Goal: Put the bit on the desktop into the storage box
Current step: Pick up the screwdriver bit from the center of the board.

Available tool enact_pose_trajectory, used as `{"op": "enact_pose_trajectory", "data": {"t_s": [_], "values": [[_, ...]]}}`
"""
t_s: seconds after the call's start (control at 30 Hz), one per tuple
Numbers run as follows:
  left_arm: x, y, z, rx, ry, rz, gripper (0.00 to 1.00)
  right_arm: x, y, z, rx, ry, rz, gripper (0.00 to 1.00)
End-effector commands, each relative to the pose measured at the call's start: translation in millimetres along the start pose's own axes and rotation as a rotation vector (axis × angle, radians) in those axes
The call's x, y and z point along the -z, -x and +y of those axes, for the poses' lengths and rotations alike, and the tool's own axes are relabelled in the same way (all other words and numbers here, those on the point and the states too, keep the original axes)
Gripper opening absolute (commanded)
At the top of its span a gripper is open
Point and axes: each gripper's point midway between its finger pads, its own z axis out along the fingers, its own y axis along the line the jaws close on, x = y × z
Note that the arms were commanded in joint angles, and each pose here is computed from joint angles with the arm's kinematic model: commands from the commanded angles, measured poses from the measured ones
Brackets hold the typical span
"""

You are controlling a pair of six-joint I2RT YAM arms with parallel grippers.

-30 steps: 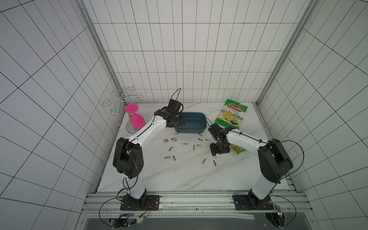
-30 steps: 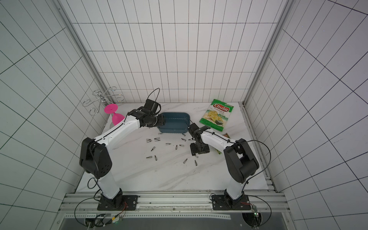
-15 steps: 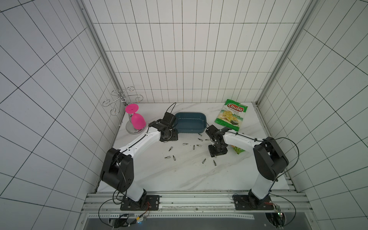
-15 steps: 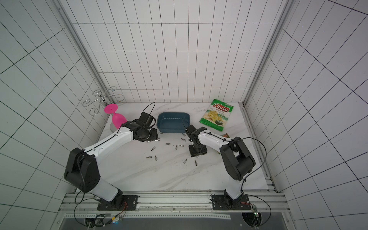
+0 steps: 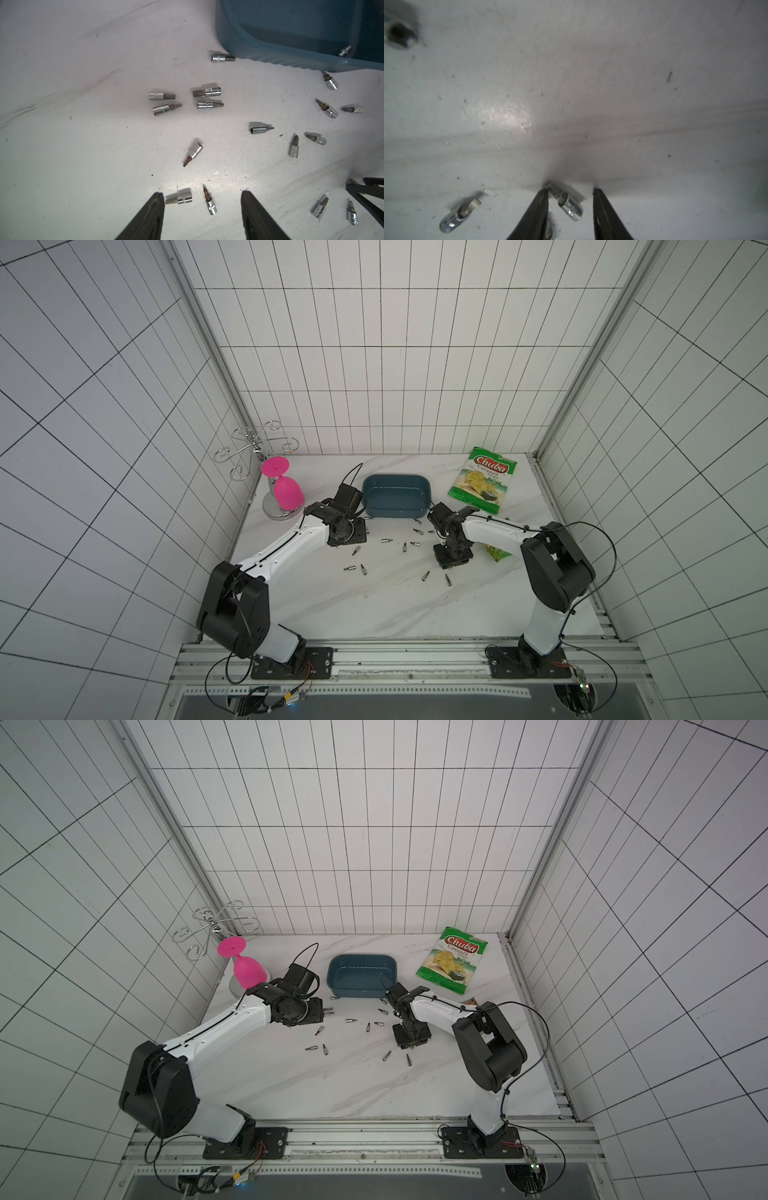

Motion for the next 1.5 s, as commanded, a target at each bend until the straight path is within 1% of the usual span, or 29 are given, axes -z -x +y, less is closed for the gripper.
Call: {"op": "enact_pose_trajectory", "data": {"t_s": [0.0,0.23,0.5,0.6,0.67,0.77,0.83,0.93,1.13,1.27,1.47], "values": [[2,-3,5,0.002,0.016,-0.005,0.62,-12,-11,1,0.015,-0.005,0.050,0.34],[-3,-9,8,0.004,0.024,0.013,0.63,-17,-17,2,0.012,-0.001,0.075,0.25],[-6,-18,12,0.010,0.028,0.036,0.63,-22,-22,3,0.015,0.006,0.108,0.12],[-6,-23,13,0.016,0.028,0.046,0.63,-23,-23,4,0.013,0.011,0.114,0.06],[-6,-26,14,0.024,0.028,0.053,0.62,-22,-23,4,0.013,0.011,0.113,0.00],[-5,-32,15,0.036,0.028,0.061,0.63,-14,-20,5,0.003,0.016,0.096,0.00],[-4,-35,19,0.048,0.044,0.062,0.62,-4,-18,6,0.004,0.020,0.078,0.00],[-2,-40,21,0.059,0.042,0.059,0.62,24,-12,5,0.013,0.008,0.042,0.00],[-1,-54,26,0.067,0.073,0.101,0.62,102,22,12,0.026,0.031,-0.100,0.00],[-4,-62,25,0.069,0.091,0.137,0.62,137,60,17,0.059,0.020,-0.206,0.00],[-6,-65,27,0.074,0.120,0.155,0.62,162,131,28,0.104,0.012,-0.359,0.00]]}}
